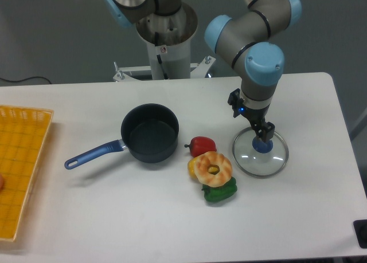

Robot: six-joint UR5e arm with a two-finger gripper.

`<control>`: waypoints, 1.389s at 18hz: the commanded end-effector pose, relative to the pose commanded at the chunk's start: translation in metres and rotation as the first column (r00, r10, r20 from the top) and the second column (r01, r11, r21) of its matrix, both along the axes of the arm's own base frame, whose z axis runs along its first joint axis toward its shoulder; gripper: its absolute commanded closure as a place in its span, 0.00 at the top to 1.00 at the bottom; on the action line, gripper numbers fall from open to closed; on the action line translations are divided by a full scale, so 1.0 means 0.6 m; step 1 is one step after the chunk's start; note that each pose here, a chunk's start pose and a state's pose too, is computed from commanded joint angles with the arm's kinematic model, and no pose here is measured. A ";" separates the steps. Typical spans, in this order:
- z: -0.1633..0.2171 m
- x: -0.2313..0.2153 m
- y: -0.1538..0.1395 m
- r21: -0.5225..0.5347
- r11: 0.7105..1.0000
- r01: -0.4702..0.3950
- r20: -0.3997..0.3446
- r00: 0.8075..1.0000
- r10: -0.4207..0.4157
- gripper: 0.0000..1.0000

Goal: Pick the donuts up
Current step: 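Lift the gripper off the glass lid and move toward the donut, then lower the open gripper over the toy donut on the peppers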

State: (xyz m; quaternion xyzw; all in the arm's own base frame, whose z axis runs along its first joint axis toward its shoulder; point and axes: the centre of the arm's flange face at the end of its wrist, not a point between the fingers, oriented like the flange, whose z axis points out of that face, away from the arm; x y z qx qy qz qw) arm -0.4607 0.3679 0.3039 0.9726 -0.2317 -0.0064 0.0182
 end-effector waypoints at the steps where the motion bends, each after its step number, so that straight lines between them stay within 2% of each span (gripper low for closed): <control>1: 0.000 0.000 0.000 0.001 1.000 0.000 -0.001 1.000 0.000 1.00; 5: 0.000 0.000 0.004 0.003 1.000 -0.023 -0.002 1.000 0.023 1.00; 9: 0.012 -0.002 0.026 0.025 0.985 -0.169 -0.015 0.985 0.169 1.00; 11: 0.009 -0.001 0.033 0.034 0.966 -0.257 -0.006 0.966 0.257 1.00; 13: 0.002 0.000 0.038 0.054 0.936 -0.348 0.020 0.938 0.347 1.00; 15: -0.001 0.001 0.040 0.055 0.913 -0.405 0.024 0.914 0.404 1.00; 20: -0.018 0.015 0.064 0.045 0.861 -0.506 0.033 0.862 0.505 1.00; 22: -0.025 0.017 0.071 0.043 0.833 -0.552 0.035 0.834 0.551 1.00; 25: -0.039 0.022 0.096 0.073 0.818 -0.571 0.029 0.821 0.570 1.00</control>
